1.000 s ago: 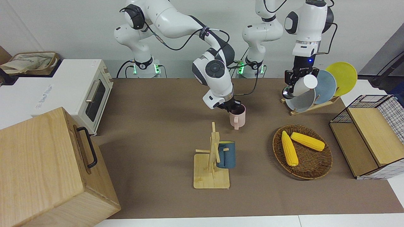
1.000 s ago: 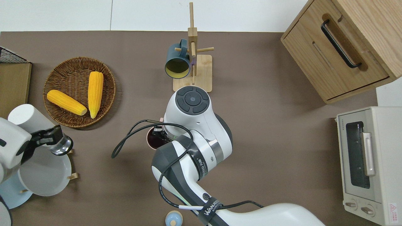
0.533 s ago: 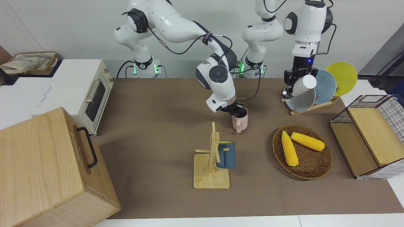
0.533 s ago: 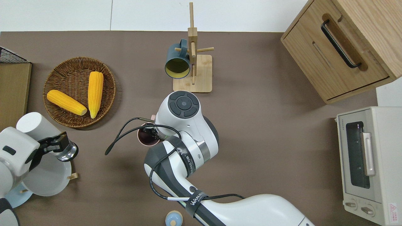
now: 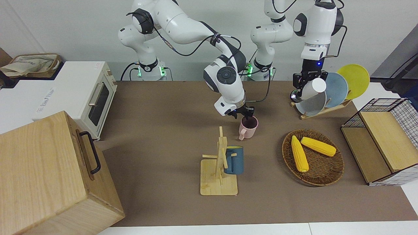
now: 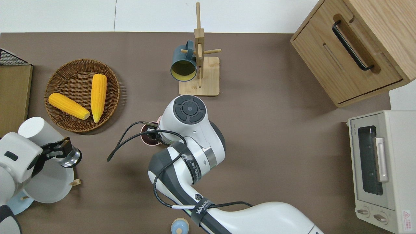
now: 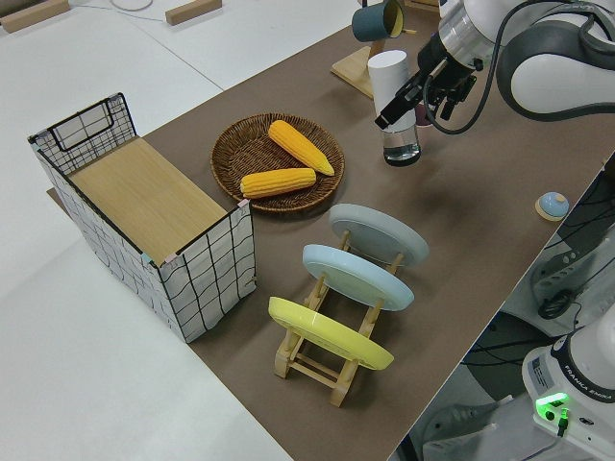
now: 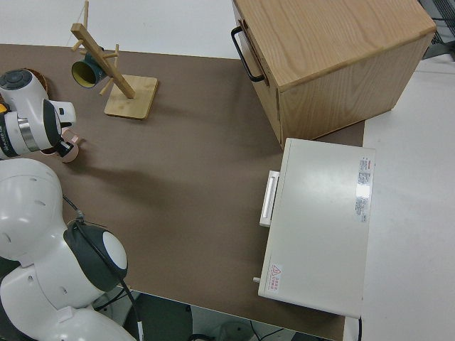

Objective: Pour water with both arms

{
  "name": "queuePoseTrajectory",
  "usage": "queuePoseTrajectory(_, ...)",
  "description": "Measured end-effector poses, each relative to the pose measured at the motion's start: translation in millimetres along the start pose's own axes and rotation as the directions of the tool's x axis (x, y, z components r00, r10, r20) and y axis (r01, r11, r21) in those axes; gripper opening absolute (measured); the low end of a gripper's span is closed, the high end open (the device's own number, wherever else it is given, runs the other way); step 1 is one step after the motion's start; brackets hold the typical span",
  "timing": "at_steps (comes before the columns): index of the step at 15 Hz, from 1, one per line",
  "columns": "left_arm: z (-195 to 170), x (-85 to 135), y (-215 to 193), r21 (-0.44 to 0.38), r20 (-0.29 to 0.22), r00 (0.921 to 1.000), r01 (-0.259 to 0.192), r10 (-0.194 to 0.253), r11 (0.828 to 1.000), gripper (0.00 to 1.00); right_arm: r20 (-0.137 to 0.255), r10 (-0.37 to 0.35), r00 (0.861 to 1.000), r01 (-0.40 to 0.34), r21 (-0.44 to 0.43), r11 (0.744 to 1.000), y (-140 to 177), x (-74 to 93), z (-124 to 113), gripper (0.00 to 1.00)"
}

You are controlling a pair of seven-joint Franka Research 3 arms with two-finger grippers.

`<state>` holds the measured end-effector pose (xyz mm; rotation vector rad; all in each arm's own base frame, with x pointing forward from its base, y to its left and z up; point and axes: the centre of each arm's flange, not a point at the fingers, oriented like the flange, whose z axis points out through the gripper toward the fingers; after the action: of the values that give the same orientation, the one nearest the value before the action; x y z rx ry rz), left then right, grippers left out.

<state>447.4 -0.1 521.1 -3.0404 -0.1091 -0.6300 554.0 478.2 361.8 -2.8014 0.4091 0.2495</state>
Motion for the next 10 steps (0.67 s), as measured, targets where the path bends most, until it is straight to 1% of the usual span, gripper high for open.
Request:
queuePoseTrajectory(1, 0, 0, 1, -0.004, 0.000, 1.0000, 0.003, -0.003, 1.000, 0.63, 0.000, -0.002, 1.000, 0.002, -0.002, 1.000, -1, -0.4, -5, 0.74)
queuePoseTrajectory(2, 0, 0, 2, -0.007, -0.001, 1.0000, 0.005, -0.005, 1.000, 0.63, 0.003, -0.004, 1.000, 0.004, -0.007, 1.000, -1, -1.4, -11, 0.82)
queuePoseTrajectory(3, 0, 0, 2, -0.008, -0.001, 1.0000, 0.006, -0.006, 1.000, 0.63, 0.006, -0.005, 1.000, 0.005, -0.014, 1.000, 0, -2.6, -22, 0.92)
queuePoseTrajectory(4, 0, 0, 2, -0.009, -0.001, 1.0000, 0.007, -0.007, 1.000, 0.63, 0.007, -0.005, 1.000, 0.005, -0.023, 1.000, 2, -3.5, -38, 0.99)
queuePoseTrajectory(5, 1, -1, 3, -0.009, -0.001, 1.0000, 0.007, -0.007, 1.000, 0.63, 0.006, -0.001, 1.000, 0.001, -0.035, 0.999, 6, -3.0, -57, 0.99)
queuePoseTrajectory(6, 1, -1, 3, -0.010, 0.000, 1.0000, 0.005, -0.005, 1.000, 0.63, 0.002, 0.008, 1.000, -0.008, -0.048, 0.999, 14, -0.9, -83, 1.00)
queuePoseTrajectory(8, 2, -2, 7, -0.014, 0.003, 1.0000, -0.001, 0.001, 1.000, 0.63, -0.002, 0.025, 1.000, -0.025, -0.071, 0.997, 43, 5.5, -152, 1.00)
queuePoseTrajectory(10, 3, -3, 10, -0.016, 0.005, 1.0000, -0.005, 0.005, 1.000, 0.63, 0.008, 0.011, 1.000, -0.010, -0.092, 0.996, 75, 11.2, -203, 1.00)
